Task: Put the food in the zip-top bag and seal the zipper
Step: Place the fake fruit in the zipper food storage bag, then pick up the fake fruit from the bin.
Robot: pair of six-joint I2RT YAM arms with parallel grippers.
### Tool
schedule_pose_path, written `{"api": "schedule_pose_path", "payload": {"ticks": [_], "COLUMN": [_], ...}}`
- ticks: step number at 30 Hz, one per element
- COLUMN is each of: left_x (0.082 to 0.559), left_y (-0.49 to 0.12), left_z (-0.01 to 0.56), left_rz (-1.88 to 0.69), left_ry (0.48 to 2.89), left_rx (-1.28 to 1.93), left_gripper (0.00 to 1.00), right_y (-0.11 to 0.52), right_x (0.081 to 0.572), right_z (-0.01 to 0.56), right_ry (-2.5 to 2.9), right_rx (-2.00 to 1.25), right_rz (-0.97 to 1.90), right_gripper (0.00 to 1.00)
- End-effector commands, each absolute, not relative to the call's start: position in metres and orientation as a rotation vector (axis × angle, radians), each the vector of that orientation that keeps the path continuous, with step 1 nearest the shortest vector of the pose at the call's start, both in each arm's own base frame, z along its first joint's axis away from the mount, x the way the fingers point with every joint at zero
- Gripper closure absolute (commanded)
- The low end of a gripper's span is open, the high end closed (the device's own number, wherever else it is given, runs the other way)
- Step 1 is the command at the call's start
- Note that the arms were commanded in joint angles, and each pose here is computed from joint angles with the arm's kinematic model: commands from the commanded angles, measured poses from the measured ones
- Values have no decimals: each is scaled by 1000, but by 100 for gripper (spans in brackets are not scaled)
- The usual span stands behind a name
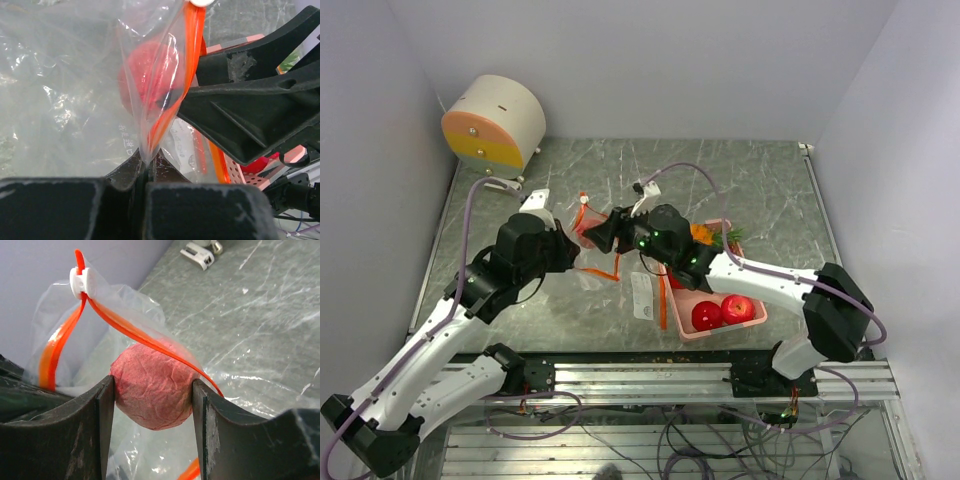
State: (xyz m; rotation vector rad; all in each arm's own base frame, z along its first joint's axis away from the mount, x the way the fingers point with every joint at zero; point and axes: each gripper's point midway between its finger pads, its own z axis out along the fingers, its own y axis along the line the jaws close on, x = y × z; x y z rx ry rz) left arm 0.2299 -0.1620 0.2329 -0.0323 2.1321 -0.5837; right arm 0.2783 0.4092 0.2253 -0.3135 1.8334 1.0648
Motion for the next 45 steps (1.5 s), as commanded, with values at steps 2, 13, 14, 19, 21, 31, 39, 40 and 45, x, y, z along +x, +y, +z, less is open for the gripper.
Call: {"api": "schedule_pose_path", "payload": {"ticks": [2, 13, 14, 19, 21, 31, 39, 40, 45], "left_x": [225, 237, 238, 241, 241, 237, 233, 233, 232], "left_y": [-168, -158, -158, -161, -162, -165, -161, -160, -162], "left_z": [248, 209, 209, 215, 217, 228, 238, 238, 239], "left_rz": [-649, -551, -548, -555, -566, -586, -581, -580, -584], "left_ry": [2097, 2119, 2118, 2097, 2089, 2069, 2049, 2046, 2054], "left_rx": [-35, -98, -96, -79, -69, -8, 9, 12, 27], "left_gripper": [93, 93, 93, 93, 93, 93, 93, 93, 93], "right_y": [404, 338, 324, 230, 206, 145, 110, 110, 117], "right_x": [282, 250, 250, 260, 269, 295, 299, 301, 316], "right_z": [256, 260, 259, 225, 211, 184, 160, 157, 144], "right_ry": [1746, 1854, 1881, 2032, 2086, 2121, 2121, 2119, 2154], "right_rx": [-288, -227, -172, 166, 239, 706, 987, 1004, 1052], "right_rz": [914, 813, 775, 433, 393, 441, 422, 446, 543], "right_gripper": [5, 0, 0, 0, 0, 0, 0, 0, 0]}}
